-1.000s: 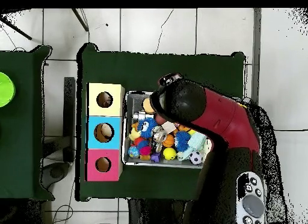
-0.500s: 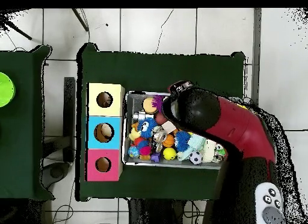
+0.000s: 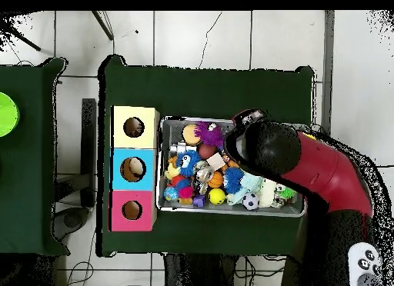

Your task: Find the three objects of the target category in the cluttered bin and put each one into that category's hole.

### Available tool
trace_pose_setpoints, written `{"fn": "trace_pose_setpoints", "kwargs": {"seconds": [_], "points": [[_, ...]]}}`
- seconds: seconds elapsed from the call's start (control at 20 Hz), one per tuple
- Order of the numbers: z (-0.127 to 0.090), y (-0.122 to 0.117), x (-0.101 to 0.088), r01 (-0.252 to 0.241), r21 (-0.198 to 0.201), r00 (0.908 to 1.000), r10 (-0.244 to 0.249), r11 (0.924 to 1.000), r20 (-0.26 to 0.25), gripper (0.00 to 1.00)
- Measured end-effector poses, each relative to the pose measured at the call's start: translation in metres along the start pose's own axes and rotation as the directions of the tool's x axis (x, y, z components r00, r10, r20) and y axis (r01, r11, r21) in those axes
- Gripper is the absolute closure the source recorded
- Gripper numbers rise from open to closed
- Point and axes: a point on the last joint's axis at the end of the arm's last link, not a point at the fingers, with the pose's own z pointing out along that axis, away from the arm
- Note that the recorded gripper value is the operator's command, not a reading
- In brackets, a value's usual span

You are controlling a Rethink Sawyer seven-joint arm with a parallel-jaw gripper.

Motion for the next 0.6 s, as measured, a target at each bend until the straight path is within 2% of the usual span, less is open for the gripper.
{"fn": "trace_pose_setpoints", "kwargs": {"seconds": [0.35, 0.6], "points": [[0.013, 0.009, -0.003, 0.039, -0.046, 0.9981, -0.037, 0.9982, 0.049, 1.00], [0.024, 0.013, 0.004, 0.067, -0.046, 0.9965, -0.065, 0.9967, 0.054, 1.00]]}}
